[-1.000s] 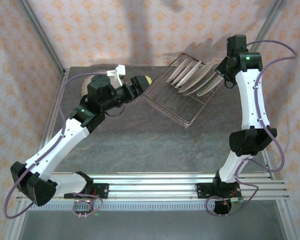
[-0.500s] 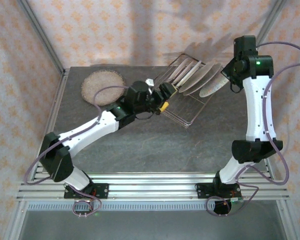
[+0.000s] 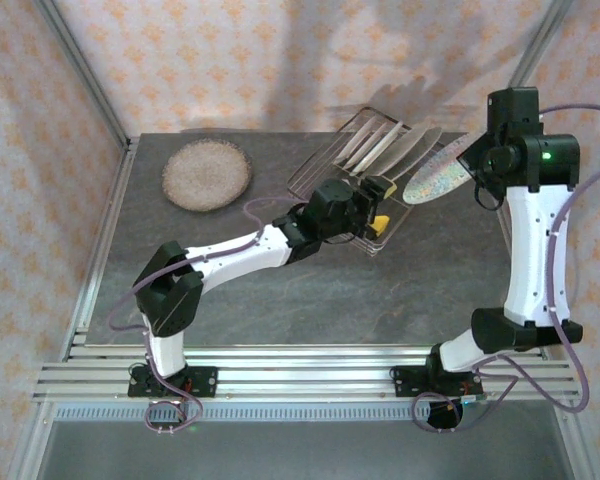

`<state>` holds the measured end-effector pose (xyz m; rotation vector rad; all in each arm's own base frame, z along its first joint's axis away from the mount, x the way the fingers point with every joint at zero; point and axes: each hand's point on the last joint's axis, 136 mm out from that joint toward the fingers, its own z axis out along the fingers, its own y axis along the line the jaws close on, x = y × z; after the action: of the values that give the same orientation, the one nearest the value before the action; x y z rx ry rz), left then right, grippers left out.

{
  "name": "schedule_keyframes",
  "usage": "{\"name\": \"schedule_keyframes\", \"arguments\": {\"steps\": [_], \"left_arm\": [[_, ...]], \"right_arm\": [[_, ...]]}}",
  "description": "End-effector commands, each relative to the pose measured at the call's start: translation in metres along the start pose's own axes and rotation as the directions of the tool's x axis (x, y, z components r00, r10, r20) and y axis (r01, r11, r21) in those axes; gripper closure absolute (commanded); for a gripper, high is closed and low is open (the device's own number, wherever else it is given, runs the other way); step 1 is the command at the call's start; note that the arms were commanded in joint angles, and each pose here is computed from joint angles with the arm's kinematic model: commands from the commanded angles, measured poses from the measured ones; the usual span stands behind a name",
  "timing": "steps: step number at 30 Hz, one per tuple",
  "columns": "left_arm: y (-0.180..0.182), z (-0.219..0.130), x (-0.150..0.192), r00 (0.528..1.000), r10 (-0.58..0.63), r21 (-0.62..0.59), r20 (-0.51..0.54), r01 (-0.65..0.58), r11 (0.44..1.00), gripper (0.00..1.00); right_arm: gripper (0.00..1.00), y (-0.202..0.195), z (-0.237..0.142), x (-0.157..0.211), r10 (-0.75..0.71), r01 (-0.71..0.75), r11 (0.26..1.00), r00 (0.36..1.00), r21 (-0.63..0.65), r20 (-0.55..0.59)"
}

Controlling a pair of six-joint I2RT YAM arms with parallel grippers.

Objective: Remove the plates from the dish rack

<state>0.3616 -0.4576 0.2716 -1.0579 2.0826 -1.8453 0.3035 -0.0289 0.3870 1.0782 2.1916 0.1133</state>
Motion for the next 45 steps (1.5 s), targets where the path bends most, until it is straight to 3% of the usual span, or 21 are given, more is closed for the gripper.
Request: {"name": "schedule_keyframes", "arguments": {"steps": [1, 14, 38, 43, 45], "left_arm": [[-0.022, 0.008, 0.014, 0.997, -0.082, 0.086, -0.014, 0.083, 0.993, 0.21], [-0.005, 0.034, 0.023, 0.982, -0.184, 0.1, -0.052, 0.188, 0.977, 0.35], [0.004, 0.015, 0.029, 0.974, -0.207, 0.083, -0.088, 0.214, 0.973, 0.99], [0.003, -0.002, 0.037, 0.975, -0.185, 0.064, -0.12, 0.194, 0.979, 1.0], [0.004, -0.01, 0.037, 0.978, -0.174, 0.066, -0.116, 0.183, 0.981, 1.0]], "right_arm": [[1.0, -0.011, -0.018, 0.001, 0.065, -0.064, 0.998, 0.998, -0.022, 0.023], [1.0, -0.022, -0.032, 0.024, 0.147, -0.15, 0.986, 0.988, -0.078, -0.05], [1.0, -0.034, -0.03, 0.045, 0.19, -0.2, 0.975, 0.976, -0.101, -0.105], [1.0, -0.037, -0.034, 0.058, 0.181, -0.199, 0.974, 0.971, -0.108, -0.156], [0.93, -0.036, -0.03, 0.064, 0.181, -0.204, 0.973, 0.965, -0.11, -0.188]]}}
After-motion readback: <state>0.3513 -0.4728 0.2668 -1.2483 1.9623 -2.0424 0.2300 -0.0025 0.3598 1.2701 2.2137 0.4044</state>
